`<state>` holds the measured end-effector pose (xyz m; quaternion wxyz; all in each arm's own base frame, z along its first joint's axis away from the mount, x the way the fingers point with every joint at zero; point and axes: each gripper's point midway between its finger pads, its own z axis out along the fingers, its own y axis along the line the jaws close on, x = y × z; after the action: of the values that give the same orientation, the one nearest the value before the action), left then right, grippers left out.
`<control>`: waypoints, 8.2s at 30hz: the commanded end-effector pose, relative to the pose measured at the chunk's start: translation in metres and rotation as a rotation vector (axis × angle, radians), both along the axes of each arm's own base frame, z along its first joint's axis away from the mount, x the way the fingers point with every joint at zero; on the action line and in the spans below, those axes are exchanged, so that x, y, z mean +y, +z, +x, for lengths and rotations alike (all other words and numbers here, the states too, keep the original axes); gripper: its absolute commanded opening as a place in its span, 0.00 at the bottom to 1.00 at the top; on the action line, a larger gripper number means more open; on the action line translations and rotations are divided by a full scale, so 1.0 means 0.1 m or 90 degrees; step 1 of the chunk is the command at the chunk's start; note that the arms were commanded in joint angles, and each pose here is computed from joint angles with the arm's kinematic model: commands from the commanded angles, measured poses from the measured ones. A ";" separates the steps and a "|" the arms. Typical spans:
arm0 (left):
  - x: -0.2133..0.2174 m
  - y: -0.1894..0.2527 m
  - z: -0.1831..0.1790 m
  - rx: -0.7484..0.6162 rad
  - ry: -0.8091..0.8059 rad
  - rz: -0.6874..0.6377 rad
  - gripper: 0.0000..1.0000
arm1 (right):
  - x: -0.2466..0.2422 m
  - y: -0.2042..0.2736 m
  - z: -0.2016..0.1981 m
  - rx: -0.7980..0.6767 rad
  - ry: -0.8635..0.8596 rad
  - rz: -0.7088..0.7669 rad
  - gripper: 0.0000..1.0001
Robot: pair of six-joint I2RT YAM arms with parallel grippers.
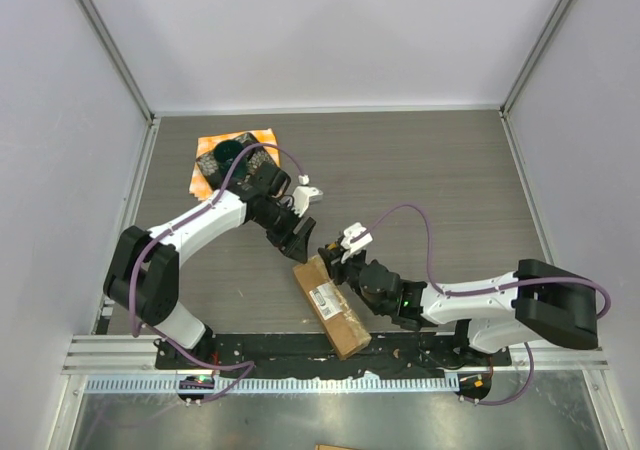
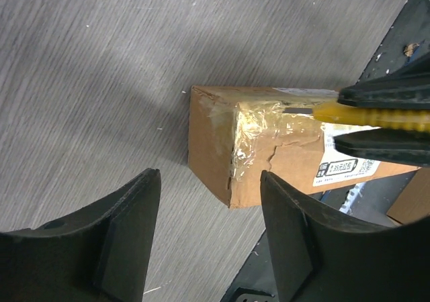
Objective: Unpack the express box
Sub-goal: Cut the express box at the center of the board.
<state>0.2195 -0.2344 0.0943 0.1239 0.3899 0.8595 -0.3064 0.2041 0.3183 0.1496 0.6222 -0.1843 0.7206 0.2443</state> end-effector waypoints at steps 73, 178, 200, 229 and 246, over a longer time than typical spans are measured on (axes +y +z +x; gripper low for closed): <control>0.01 -0.33 -0.02 0.009 0.021 0.014 0.00 | 0.11 0.20 0.05 -0.043 -0.002 0.068 0.01; -0.16 -0.17 0.57 0.039 0.097 -0.022 0.28 | 0.36 -0.37 0.55 0.023 0.038 -0.104 0.01; -0.22 -0.25 0.61 0.054 0.027 -0.096 0.00 | 0.33 -0.38 0.51 0.026 0.043 -0.102 0.01; 0.36 -0.81 0.73 -0.028 0.263 0.151 0.00 | -0.03 -0.20 0.11 0.030 -0.008 -0.136 0.01; 0.42 -0.75 0.81 -0.052 0.286 0.154 0.00 | 0.04 -0.01 0.00 0.026 -0.053 -0.104 0.01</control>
<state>0.2571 -0.2646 0.0773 0.1277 0.2445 0.8952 -0.3501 0.2143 0.3141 0.1289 0.5968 -0.2135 0.7620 0.1324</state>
